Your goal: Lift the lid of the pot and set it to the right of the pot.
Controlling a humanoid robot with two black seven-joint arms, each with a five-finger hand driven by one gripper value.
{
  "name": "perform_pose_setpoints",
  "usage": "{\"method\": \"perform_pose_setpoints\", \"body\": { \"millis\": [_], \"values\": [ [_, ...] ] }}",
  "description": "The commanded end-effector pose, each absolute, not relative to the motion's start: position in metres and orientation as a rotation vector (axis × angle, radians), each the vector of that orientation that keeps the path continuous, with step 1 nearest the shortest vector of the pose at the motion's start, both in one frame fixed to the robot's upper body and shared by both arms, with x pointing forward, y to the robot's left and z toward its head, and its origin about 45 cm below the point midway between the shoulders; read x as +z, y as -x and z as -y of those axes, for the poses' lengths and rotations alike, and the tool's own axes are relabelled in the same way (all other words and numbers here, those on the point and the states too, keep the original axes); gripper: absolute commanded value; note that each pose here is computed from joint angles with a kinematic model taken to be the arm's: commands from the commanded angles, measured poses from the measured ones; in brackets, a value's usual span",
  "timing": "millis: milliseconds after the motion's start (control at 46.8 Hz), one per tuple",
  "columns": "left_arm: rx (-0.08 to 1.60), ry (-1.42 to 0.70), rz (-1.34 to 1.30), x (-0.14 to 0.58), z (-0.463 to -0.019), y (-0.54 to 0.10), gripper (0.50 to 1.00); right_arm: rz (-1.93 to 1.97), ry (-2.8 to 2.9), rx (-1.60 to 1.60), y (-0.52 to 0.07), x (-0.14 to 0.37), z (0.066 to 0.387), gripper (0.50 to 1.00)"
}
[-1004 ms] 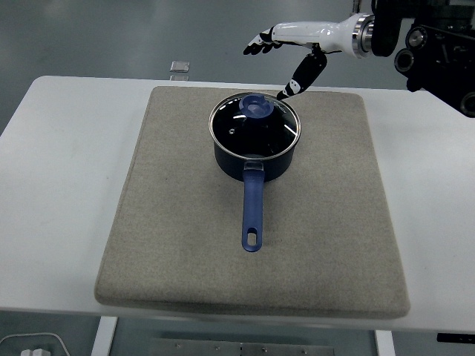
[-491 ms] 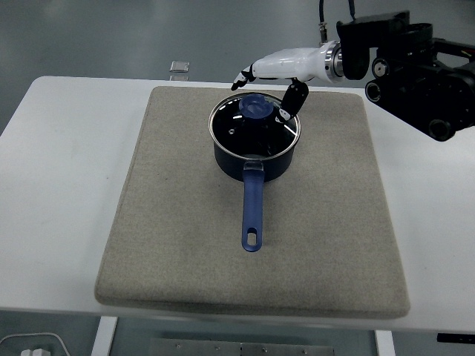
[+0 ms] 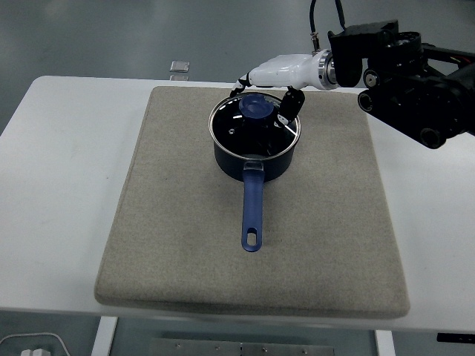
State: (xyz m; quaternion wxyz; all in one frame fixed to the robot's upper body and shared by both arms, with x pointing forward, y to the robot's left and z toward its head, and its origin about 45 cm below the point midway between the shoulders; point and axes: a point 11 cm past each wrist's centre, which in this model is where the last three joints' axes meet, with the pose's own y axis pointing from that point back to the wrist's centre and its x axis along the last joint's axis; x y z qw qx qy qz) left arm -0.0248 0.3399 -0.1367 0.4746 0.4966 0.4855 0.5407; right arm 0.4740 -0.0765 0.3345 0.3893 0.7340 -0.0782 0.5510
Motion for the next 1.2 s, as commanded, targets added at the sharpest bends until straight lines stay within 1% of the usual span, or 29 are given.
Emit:
{"method": "perform_pose_setpoints", "body": {
  "millis": [0, 107, 171, 214, 256, 662, 748, 791, 855, 897, 1004, 1111, 1175],
  "values": [
    [1.322, -1.215, -1.187, -0.1367, -0.3399, 0.0248, 1.0, 0.199, -1.865, 1.403, -0.4741, 0.3354, 0.0762, 0.891],
    [1.322, -1.215, -1.187, -0.1367, -0.3399, 0.0248, 1.0, 0.198, -1.865, 1.402, -0.474, 0.3352, 0.0763, 0.862],
    [1.322, -1.215, -1.187, -0.1367, -0.3399, 0.0248, 1.0, 0.195, -1.866, 1.401, -0.4737, 0.3343, 0.0758, 0.819],
    [1.322, -1.215, -1.187, -0.1367, -0.3399, 0.0248, 1.0, 0.192, -1.866, 1.4, -0.4732, 0.333, 0.0753, 0.815],
    [1.322, -1.215, -1.187, -0.1367, -0.3399, 0.0248, 1.0, 0.194, -1.867, 1.398, -0.4733, 0.3326, 0.0755, 0.801],
    [1.322, -1.215, -1.187, -0.1367, -0.3399, 0.0248, 1.0, 0.18, -1.873, 1.398, -0.471, 0.33, 0.0707, 0.793],
    [1.322, -1.215, -1.187, -0.1367, -0.3399, 0.0248, 1.0, 0.177, -1.872, 1.393, -0.471, 0.3296, 0.071, 0.762],
    [1.322, -1.215, -1.187, -0.1367, -0.3399, 0.0248, 1.0, 0.176, -1.874, 1.394, -0.4708, 0.3296, 0.0709, 0.756],
    [1.322, -1.216, -1.189, -0.1367, -0.3399, 0.0257, 1.0, 0.174, -1.874, 1.391, -0.4707, 0.3293, 0.071, 0.725],
    [1.322, -1.215, -1.187, -0.1367, -0.3399, 0.0248, 1.0, 0.173, -1.873, 1.391, -0.4708, 0.3299, 0.0708, 0.723],
    [1.322, -1.215, -1.187, -0.1367, -0.3399, 0.0248, 1.0, 0.174, -1.872, 1.391, -0.4709, 0.3299, 0.0709, 0.695],
    [1.322, -1.215, -1.187, -0.1367, -0.3399, 0.0248, 1.0, 0.175, -1.869, 1.395, -0.4712, 0.3317, 0.0705, 0.684],
    [1.322, -1.215, -1.187, -0.1367, -0.3399, 0.0248, 1.0, 0.177, -1.867, 1.398, -0.4718, 0.3332, 0.0704, 0.67]
  ]
}}
